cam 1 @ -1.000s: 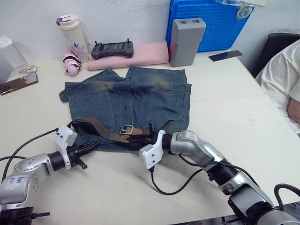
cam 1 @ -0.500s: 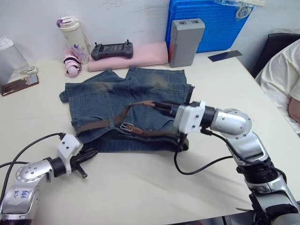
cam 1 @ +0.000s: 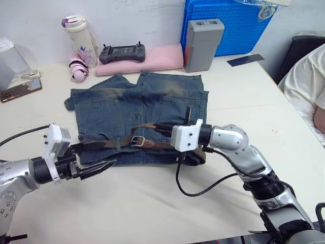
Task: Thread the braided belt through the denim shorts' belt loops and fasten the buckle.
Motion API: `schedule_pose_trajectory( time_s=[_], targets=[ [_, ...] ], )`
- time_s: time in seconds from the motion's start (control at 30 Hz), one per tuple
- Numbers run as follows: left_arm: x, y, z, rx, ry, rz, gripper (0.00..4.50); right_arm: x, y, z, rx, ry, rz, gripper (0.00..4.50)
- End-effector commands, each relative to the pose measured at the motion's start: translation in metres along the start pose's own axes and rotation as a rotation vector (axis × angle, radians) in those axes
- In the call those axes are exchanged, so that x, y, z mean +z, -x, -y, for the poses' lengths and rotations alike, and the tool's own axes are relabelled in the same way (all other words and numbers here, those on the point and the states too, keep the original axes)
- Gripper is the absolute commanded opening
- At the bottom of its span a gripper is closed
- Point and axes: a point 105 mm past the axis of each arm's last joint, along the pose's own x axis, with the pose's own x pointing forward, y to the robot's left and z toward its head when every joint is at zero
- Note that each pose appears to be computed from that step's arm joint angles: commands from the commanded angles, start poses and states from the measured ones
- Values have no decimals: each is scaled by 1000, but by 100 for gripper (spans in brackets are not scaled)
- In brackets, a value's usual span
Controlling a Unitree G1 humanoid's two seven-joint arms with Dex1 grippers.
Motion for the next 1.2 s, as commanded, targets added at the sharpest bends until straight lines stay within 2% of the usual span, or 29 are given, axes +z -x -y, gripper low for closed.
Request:
schedule_pose_trajectory(
  time_s=[0.03, 0.13, 0.3, 0.5, 0.67, 0.77, 0.83, 0.87, 1.0, 1.03, 1.2],
  targets=[
    [-10, -17, -21, 126, -134, -40, 405, 14, -2, 11, -37, 47, 50, 0],
    [-19, -30, -36, 202, -170, -22, 405, 17, -3, 14, -49, 48, 63, 0],
    [-30, -43, -38, 193, -149, 16, 405, 21, -3, 14, -51, 50, 70, 0],
    [-20, -61, -33, 145, -87, 108, 405, 24, -3, 13, -47, 48, 70, 0],
    [-17, -67, -30, 122, -88, 116, 405, 25, -3, 11, -47, 46, 65, 0],
    [-18, -65, -30, 113, -88, 111, 337, 25, -4, 12, -50, 45, 66, 0],
    [-18, -64, -30, 111, -90, 108, 242, 25, -4, 12, -51, 43, 65, 0],
    [-18, -63, -30, 112, -91, 109, 216, 25, -4, 11, -50, 42, 64, 0],
    [-15, -63, -31, 124, -98, 117, 31, 24, -4, 10, -39, 30, 62, 0],
    [-14, -64, -31, 128, -100, 121, 4, 24, -3, 9, -34, 26, 61, 0],
    [-9, -63, -33, 144, -106, 137, 4, 22, -2, 8, -29, -16, 49, 0]
  ],
)
